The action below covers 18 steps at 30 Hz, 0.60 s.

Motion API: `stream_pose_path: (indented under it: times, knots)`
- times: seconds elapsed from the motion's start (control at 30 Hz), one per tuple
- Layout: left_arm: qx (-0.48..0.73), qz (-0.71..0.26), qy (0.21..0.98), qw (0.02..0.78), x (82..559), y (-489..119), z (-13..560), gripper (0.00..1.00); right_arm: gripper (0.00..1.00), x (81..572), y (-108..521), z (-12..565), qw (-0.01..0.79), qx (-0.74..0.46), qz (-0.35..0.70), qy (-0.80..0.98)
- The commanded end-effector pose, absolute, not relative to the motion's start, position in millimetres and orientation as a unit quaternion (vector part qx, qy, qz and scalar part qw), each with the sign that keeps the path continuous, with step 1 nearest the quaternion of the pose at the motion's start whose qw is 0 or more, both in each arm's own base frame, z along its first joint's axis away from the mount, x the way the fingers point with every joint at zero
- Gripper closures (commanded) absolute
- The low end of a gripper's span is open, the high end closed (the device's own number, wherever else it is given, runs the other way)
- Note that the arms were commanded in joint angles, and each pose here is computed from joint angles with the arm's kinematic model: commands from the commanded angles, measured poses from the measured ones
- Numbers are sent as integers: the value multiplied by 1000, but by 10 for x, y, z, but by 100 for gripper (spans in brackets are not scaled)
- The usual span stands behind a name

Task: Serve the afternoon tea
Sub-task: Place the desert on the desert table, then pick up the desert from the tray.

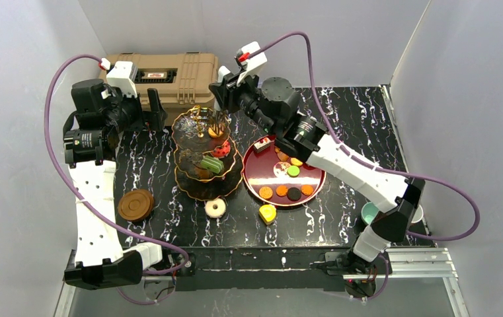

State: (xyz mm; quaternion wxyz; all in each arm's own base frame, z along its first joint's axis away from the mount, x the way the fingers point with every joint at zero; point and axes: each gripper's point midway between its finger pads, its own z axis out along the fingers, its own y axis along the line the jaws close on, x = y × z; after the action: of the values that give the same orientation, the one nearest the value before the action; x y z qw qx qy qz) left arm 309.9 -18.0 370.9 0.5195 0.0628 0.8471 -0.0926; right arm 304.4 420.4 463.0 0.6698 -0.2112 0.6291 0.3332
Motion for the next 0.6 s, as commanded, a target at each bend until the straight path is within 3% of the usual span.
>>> stream_pose_path:
  times: [0.0,0.37,0.57]
  knots:
    - [63,-94,840,531,3037,-188,3801,2,71,2877,3824,5395,730,-174,346,563]
    - [67,-96,836,537,3025,-201,3863,2,74,2763,3054,5074,741,-160,250,603]
    - [74,-109,842,524,2988,-251,3782,2,74,2702,2664,4331,713,-150,195,657]
